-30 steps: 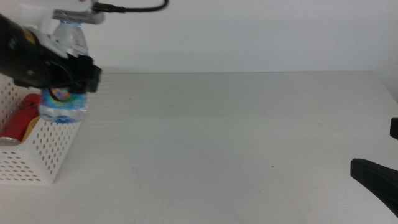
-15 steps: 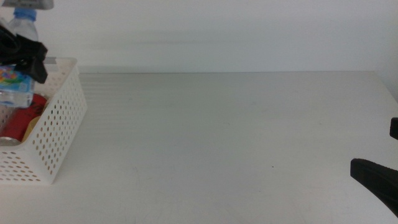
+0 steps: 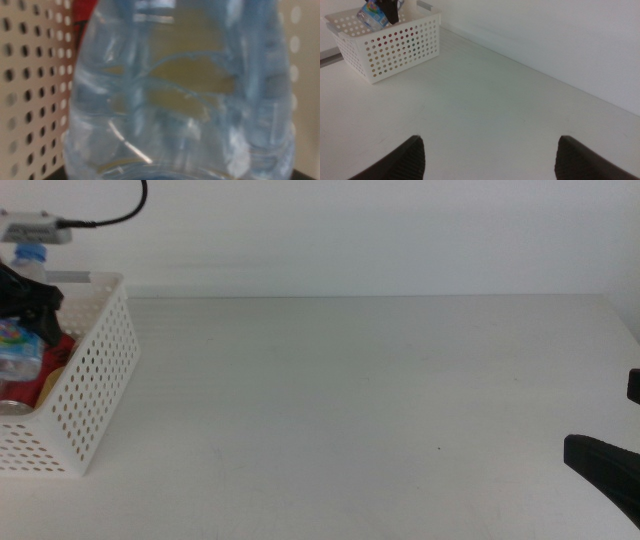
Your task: Use arms to grab the bottles and put them into the dustbin to the left of the table.
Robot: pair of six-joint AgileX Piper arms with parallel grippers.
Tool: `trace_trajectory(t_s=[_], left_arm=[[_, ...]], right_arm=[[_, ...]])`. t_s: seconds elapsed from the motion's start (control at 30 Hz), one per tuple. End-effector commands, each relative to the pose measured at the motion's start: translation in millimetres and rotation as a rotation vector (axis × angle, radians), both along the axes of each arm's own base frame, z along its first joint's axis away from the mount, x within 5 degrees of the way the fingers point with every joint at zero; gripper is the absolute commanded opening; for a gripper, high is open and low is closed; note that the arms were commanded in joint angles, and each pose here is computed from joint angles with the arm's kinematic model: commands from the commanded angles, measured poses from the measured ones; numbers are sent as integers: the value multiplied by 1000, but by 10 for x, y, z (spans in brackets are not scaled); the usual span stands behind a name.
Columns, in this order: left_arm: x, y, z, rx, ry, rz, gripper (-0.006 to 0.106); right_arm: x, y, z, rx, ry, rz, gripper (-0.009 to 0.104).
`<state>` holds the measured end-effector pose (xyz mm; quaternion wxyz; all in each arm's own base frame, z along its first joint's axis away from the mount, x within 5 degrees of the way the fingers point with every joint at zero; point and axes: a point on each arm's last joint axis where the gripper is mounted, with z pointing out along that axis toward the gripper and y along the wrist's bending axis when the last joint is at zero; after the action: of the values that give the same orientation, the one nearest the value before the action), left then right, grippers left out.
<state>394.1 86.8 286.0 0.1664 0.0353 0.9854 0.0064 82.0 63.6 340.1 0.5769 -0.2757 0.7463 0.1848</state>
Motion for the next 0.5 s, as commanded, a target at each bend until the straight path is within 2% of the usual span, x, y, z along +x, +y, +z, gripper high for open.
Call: trace_trajectory(t_s=[0.0,0.3,0.47], left_arm=[[0,-13,293,13,-126,7,-5],[108,18,36,5,-66,8,-4],[147,25,-54,8,-49,-18,6]], right_arm=[[8,0,150,41,-83,-2,68],[8,0,150,41,-83,-2,68],[8,0,150,41,-83,-2,68]])
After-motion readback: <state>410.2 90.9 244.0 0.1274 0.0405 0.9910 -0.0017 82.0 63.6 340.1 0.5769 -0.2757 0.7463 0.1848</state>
